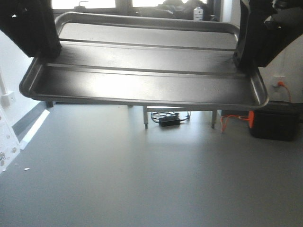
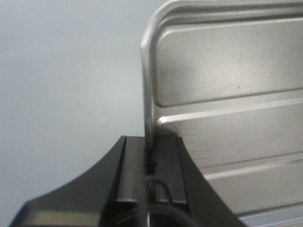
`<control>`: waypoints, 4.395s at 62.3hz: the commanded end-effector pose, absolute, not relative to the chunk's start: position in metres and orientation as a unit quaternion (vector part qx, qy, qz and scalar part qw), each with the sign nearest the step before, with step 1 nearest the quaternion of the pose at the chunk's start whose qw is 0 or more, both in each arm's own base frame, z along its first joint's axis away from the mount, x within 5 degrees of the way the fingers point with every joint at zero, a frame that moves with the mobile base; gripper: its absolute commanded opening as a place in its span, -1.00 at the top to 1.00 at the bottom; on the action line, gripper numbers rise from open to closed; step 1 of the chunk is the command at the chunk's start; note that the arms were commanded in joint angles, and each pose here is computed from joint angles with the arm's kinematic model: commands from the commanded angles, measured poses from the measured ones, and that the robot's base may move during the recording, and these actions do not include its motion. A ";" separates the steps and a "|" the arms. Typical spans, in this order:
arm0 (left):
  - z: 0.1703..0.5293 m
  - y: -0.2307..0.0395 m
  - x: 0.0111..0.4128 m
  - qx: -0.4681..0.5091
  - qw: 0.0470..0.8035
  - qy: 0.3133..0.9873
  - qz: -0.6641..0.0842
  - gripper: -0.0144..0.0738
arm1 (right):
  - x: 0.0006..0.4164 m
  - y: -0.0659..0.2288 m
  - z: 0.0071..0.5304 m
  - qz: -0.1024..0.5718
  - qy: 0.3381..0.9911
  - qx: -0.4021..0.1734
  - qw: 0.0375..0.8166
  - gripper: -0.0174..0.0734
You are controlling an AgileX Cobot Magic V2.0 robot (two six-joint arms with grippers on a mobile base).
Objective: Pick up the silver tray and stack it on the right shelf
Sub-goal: 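Hold the silver tray level in both grippers while the base drives, then position the held silver tray above the larger grey tray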
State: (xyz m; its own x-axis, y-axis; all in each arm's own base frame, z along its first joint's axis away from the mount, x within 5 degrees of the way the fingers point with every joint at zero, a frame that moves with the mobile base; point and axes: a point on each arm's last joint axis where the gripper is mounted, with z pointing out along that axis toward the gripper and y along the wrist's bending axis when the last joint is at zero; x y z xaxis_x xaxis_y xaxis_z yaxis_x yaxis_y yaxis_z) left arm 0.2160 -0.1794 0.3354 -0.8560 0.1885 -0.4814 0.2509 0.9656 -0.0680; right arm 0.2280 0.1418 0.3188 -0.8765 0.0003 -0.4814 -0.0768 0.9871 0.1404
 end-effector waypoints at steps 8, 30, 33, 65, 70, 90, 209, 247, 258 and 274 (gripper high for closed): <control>0.354 -0.176 0.211 0.128 0.275 0.950 -0.069 0.89 | 0.230 0.139 0.342 0.087 0.947 -0.037 0.307 0.49; 0.354 -0.176 0.211 0.127 0.272 0.951 -0.073 0.89 | 0.230 0.139 0.342 0.087 0.947 -0.037 0.307 0.49; 0.353 -0.177 0.211 0.126 0.270 0.952 -0.074 0.89 | 0.230 0.139 0.342 0.087 0.947 -0.036 0.307 0.49; 0.351 -0.178 0.212 0.127 0.267 0.953 -0.073 0.89 | 0.230 0.139 0.342 0.087 0.947 -0.036 0.307 0.49; 0.351 -0.178 0.212 0.127 0.267 0.953 -0.073 0.89 | 0.230 0.139 0.342 0.087 0.947 -0.036 0.307 0.49; 0.351 -0.178 0.212 0.126 0.266 0.953 -0.073 0.89 | 0.230 0.139 0.342 0.087 0.947 -0.036 0.307 0.49; 0.351 -0.178 0.212 0.126 0.266 0.953 -0.073 0.89 | 0.230 0.139 0.342 0.087 0.947 -0.036 0.307 0.49; 0.352 -0.178 0.214 0.130 0.278 0.949 -0.069 0.89 | 0.232 0.141 0.345 0.100 0.940 -0.038 0.324 0.49; 0.352 -0.180 0.216 0.131 0.286 0.946 -0.076 0.89 | 0.233 0.141 0.345 0.093 0.939 -0.056 0.327 0.49; 0.326 -0.199 0.233 0.137 0.263 0.952 -0.074 0.89 | 0.241 0.119 0.341 0.051 0.947 -0.057 0.311 0.49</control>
